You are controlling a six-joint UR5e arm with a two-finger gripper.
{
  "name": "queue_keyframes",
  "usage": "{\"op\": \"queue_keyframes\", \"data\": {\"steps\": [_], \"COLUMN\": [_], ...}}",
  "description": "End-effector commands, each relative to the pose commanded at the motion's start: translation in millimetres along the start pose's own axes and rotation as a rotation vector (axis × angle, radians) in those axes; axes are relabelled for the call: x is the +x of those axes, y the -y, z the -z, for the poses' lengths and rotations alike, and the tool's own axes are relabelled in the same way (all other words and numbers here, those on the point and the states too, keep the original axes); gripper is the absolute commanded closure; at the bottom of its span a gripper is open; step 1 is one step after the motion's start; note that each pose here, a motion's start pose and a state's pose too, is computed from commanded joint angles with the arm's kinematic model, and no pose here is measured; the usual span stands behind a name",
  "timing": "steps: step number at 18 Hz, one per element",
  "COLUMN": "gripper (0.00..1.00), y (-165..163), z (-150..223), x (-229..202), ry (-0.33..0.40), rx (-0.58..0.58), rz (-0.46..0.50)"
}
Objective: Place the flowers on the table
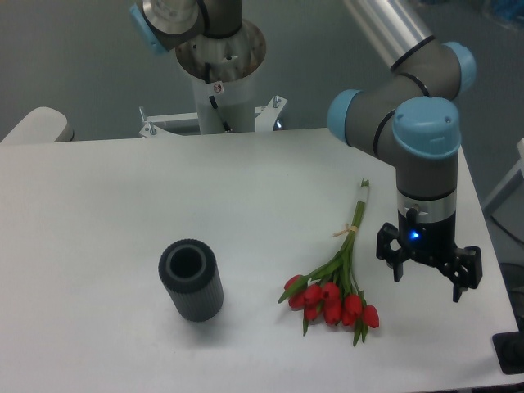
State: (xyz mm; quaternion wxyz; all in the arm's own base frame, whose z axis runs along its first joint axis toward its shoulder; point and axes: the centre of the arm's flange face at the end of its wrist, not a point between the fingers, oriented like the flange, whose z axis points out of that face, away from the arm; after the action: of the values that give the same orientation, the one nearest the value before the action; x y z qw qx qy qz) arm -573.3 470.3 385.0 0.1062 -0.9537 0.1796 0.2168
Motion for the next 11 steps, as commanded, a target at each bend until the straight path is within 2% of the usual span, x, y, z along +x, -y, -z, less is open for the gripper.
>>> {"op": "queue_keyframes", "data": {"steps": [5, 11], "gripper": [0.00, 0.00], "y": [-6.3, -49.3], "z": [30.3, 42.5], "x": [-23.3, -41.6], "ry": [-0.021, -0.037], "rx": [-0.011, -0.031], "rz": [-0.147, -0.354]}}
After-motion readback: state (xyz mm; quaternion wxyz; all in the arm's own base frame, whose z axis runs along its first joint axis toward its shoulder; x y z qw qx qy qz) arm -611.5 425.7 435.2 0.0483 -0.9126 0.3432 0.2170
